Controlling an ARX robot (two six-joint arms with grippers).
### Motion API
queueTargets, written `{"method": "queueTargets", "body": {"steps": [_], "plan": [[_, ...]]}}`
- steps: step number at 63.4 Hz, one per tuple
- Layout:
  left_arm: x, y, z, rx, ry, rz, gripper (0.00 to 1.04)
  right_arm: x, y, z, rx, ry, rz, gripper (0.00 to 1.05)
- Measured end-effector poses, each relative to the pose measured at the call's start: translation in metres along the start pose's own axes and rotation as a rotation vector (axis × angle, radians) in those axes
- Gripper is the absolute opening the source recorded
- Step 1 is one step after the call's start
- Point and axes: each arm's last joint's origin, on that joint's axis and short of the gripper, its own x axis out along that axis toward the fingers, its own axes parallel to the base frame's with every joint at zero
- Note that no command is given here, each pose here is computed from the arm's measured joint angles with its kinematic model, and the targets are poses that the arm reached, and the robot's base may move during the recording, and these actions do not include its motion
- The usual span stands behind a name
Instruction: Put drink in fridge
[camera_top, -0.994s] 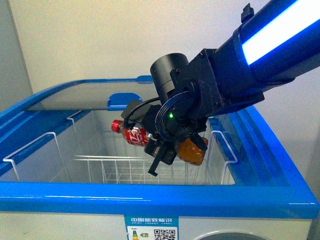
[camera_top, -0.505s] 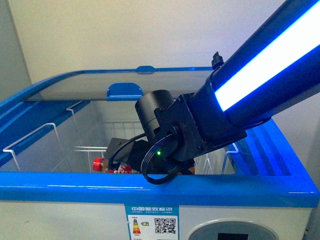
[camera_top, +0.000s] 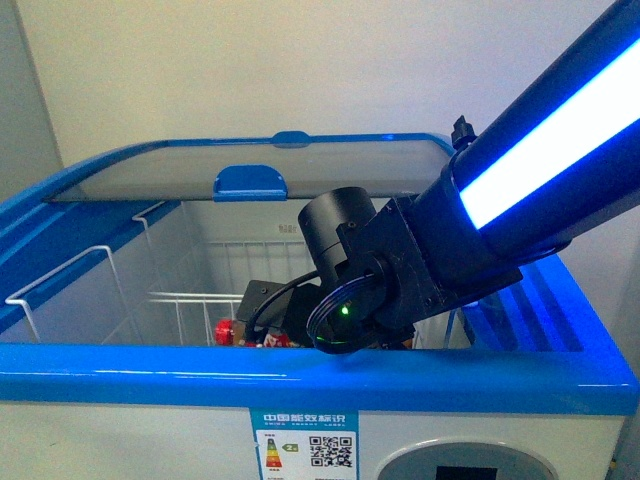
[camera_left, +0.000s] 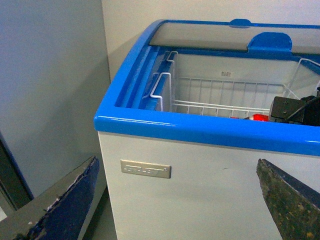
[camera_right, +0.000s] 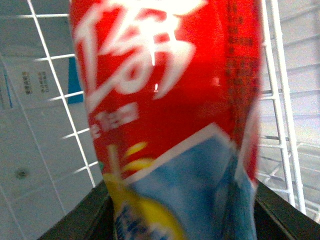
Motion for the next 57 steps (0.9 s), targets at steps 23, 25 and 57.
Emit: {"method": "queueTargets", "body": {"steps": [23,25,57], "plan": [[0.0,0.0,0.0,0.0,0.0,0.0,0.97,-0.054,-0.031,0.015,0.068,-0.109,0.014,0.97],[0.0,0.0,0.0,0.0,0.0,0.0,0.97,-0.062,-0.035,0.014,0.084,-0.107,0.007,0.97],[0.0,0.0,0.0,0.0,0.0,0.0,0.97,-0.262,-0.095,-0.059,0.838,-0.219,-0.293,0.97]]}}
